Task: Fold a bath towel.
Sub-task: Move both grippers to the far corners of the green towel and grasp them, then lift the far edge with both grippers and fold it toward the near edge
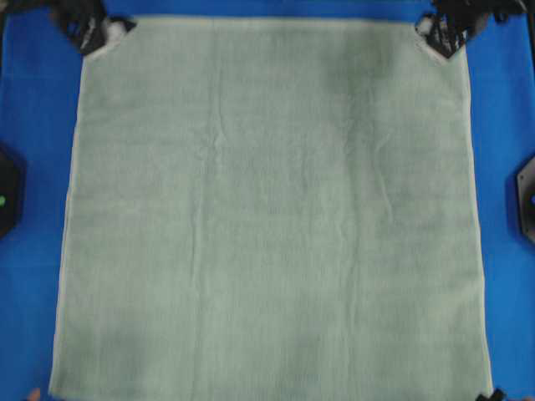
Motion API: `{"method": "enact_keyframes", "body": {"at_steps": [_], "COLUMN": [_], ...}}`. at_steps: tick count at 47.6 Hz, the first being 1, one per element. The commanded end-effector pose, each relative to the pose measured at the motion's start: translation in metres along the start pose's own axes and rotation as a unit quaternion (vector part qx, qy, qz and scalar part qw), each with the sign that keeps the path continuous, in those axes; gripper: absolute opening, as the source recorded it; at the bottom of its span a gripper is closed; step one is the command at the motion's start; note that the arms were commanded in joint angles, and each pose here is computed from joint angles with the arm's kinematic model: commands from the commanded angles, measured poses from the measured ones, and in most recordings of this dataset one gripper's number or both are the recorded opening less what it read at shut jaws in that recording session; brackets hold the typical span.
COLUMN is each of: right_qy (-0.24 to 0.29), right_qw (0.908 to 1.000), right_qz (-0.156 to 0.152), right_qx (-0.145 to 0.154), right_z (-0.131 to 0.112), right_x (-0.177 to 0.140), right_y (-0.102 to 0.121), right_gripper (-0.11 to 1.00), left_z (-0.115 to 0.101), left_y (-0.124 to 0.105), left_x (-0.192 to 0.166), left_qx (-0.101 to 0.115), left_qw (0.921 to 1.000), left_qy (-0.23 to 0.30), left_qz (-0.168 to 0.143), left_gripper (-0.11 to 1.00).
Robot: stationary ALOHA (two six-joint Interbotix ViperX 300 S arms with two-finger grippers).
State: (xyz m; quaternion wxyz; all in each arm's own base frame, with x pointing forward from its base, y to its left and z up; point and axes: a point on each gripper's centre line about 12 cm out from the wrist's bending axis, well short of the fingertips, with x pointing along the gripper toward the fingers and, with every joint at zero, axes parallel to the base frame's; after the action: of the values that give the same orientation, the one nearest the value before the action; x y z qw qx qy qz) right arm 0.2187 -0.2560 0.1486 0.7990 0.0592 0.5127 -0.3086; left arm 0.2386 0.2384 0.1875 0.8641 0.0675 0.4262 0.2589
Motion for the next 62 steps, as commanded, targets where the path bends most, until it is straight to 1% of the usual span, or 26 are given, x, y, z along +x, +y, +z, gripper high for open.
{"method": "enact_keyframes", "body": {"at_steps": [1,6,11,20,24,26,28,30,34,37,39,40,41,44,47,52,57,62], "right_qy": [-0.012,0.003,0.014,0.013,0.016,0.018,0.022,0.025,0.033,0.039,0.041,0.043,0.044,0.048,0.054,0.058,0.044,0.021], "right_qw": [0.9999,1.0,0.9999,0.9997,0.9996,0.9994,0.9993,0.9991,0.9988,0.9985,0.9983,0.9982,0.9981,0.9977,0.9972,0.9966,0.997,0.9973], "right_qz": [-0.004,0.004,0.008,0.004,0.003,0.003,0.004,0.006,0.008,0.01,0.011,0.012,0.012,0.014,0.015,0.012,0.006,-0.002], "right_qx": [0.005,0.004,0.005,0.019,0.025,0.028,0.031,0.033,0.035,0.037,0.039,0.04,0.042,0.046,0.051,0.058,0.064,0.07], "right_z": [0.006,0.0,-0.004,-0.01,-0.014,-0.015,-0.018,-0.019,-0.023,-0.026,-0.027,-0.028,-0.028,-0.031,-0.033,-0.031,-0.023,-0.014], "right_x": [0.012,0.033,0.046,0.056,0.056,0.057,0.057,0.057,0.057,0.057,0.057,0.057,0.056,0.055,0.053,0.04,0.015,-0.017], "right_y": [-0.006,-0.003,-0.002,-0.01,-0.012,-0.013,-0.012,-0.011,-0.01,-0.009,-0.008,-0.008,-0.007,-0.006,-0.006,-0.008,-0.01,-0.011], "right_gripper": [0.62,0.62,0.62,0.62,0.62,0.61,0.6,0.56,0.37,0.19,0.1,0.07,0.07,0.07,0.07,0.07,0.07,0.07], "left_z": [0.003,-0.014,-0.031,-0.048,-0.055,-0.058,-0.06,-0.062,-0.067,-0.069,-0.071,-0.071,-0.072,-0.072,-0.071,-0.061,-0.039,-0.016], "left_y": [0.008,0.008,0.007,0.007,0.006,0.005,0.004,0.002,-0.002,-0.004,-0.005,-0.006,-0.007,-0.008,-0.008,-0.003,0.005,0.006], "left_x": [0.021,0.052,0.076,0.09,0.092,0.092,0.092,0.091,0.09,0.089,0.088,0.087,0.087,0.086,0.083,0.071,0.047,0.018], "left_qx": [-0.005,-0.014,-0.019,-0.027,-0.032,-0.032,-0.033,-0.033,-0.031,-0.031,-0.03,-0.028,-0.027,-0.021,-0.02,-0.022,-0.024,-0.021], "left_qw": [0.9999,0.9994,0.9979,0.9958,0.9944,0.9934,0.9923,0.9909,0.9875,0.9855,0.9845,0.9841,0.9834,0.9828,0.9818,0.9818,0.9844,0.9882], "left_qy": [-0.003,0.03,0.06,0.085,0.099,0.106,0.115,0.125,0.146,0.157,0.162,0.165,0.167,0.171,0.175,0.175,0.162,0.139], "left_qz": [0.008,-0.002,-0.011,-0.018,-0.022,-0.027,-0.031,-0.037,-0.05,-0.056,-0.06,-0.061,-0.064,-0.067,-0.071,-0.071,-0.065,-0.061], "left_gripper": [0.86,0.86,0.86,0.85,0.83,0.8,0.74,0.65,0.41,0.23,0.14,0.1,0.07,0.06,0.06,0.06,0.06,0.06]}}
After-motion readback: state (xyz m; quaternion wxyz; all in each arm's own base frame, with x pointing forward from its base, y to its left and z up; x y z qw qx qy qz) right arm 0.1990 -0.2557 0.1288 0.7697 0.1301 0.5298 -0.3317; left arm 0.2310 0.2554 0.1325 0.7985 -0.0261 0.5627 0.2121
